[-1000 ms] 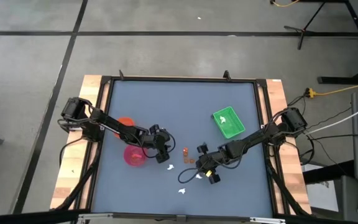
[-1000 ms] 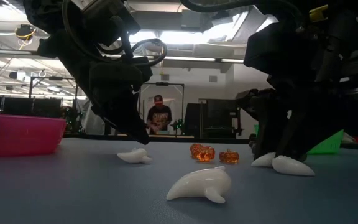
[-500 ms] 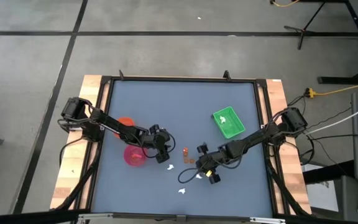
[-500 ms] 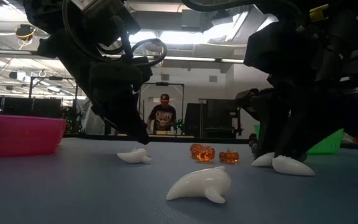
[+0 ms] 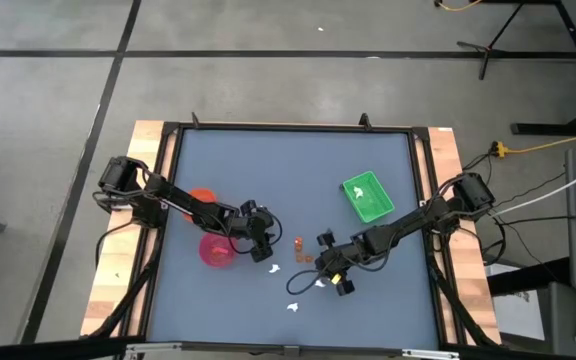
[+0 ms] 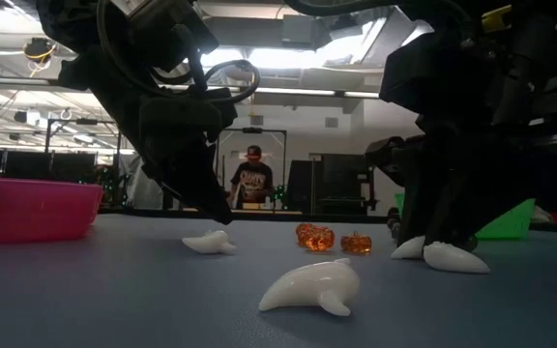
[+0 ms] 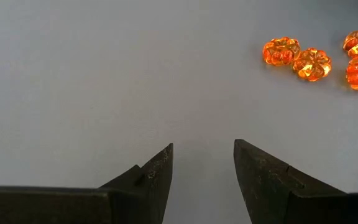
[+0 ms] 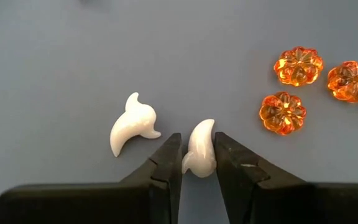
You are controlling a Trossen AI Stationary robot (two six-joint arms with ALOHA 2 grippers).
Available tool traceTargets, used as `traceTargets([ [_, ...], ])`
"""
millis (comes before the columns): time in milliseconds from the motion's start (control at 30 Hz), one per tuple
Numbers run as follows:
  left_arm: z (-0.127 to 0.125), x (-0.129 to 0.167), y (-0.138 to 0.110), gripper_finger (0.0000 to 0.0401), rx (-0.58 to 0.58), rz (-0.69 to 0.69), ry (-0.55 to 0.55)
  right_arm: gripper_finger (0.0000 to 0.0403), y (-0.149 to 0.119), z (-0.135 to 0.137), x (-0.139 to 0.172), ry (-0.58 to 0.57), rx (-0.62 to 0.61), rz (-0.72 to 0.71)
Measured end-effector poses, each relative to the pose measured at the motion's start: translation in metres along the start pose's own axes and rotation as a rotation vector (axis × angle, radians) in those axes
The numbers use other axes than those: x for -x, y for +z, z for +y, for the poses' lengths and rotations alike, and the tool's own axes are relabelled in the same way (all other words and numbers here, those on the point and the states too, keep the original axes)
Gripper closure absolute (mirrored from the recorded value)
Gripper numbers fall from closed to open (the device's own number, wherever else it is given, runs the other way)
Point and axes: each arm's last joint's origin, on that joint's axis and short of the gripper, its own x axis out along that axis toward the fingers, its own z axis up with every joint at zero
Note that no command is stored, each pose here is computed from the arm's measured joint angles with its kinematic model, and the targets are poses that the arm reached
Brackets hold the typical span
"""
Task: Sort Halloween decoration
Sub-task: Put the white ghost toy into the green bin
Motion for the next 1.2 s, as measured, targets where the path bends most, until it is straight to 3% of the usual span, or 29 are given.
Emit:
traceTargets([
  [567, 0.0, 0.0, 0.0, 0.0246, 0.0, -0.001, -0.001, 0.0315, 0.01, -0.001, 0.009, -0.017, 0.004, -0.029],
  [867, 0.0, 0.0, 0.0, 0.0246, 0.001, -0.002, -0.001, 0.0315, 0.023, -0.004, 0.017, -0.058, 0.049, 0.066],
  [1200, 0.0, 0.0, 0.0, 0.0246, 0.001, -0.002, -0.001, 0.0315, 0.033, -0.015, 0.033, -0.212, 0.071, 0.22],
])
